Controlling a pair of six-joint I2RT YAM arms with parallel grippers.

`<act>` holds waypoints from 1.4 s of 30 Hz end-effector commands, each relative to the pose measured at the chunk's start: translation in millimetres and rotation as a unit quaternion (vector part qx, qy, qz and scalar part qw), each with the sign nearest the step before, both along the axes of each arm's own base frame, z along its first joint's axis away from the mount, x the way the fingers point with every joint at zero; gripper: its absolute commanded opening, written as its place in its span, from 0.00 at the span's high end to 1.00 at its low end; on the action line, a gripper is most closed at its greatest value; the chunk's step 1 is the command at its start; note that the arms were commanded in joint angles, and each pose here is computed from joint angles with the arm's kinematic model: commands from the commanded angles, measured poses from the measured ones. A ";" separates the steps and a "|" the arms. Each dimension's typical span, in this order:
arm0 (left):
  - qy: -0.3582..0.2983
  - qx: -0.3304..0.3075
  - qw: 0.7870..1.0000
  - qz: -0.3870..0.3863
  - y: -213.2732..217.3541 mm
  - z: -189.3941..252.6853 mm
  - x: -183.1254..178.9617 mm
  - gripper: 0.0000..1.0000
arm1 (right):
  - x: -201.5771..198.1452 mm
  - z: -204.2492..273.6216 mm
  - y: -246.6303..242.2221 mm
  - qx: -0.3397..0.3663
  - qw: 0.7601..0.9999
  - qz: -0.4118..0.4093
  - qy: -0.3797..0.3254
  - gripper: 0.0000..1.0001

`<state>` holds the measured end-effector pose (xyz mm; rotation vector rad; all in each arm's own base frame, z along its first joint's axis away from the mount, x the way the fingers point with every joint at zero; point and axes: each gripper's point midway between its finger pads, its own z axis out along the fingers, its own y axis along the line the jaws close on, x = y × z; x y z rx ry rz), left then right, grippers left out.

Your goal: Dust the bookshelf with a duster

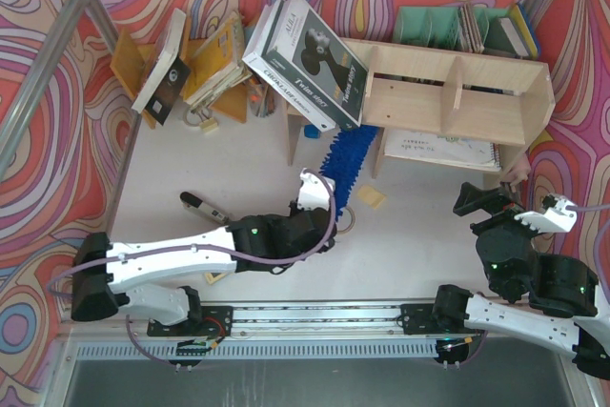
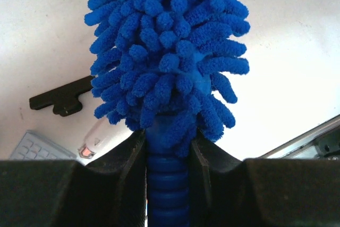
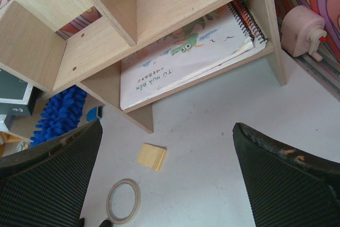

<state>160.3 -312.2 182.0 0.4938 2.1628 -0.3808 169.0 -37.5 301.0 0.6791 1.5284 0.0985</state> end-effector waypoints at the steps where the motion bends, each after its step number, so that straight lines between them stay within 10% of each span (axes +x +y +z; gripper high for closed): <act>1: -0.017 -0.030 0.999 -0.027 -36.9 19.1 -6.1 1.00 | -0.6 -0.5 -1.7 0.007 1.000 -0.001 -0.006 0.01; 20: -0.069 -0.044 0.995 0.058 38.8 42.1 10.4 1.00 | -0.1 -0.9 -1.1 0.005 1.000 -0.002 -0.005 0.01; 42: 0.036 0.019 0.998 -0.038 -48.4 -38.8 -13.3 1.00 | -0.3 -0.8 -1.7 0.005 1.000 -0.003 -0.006 0.01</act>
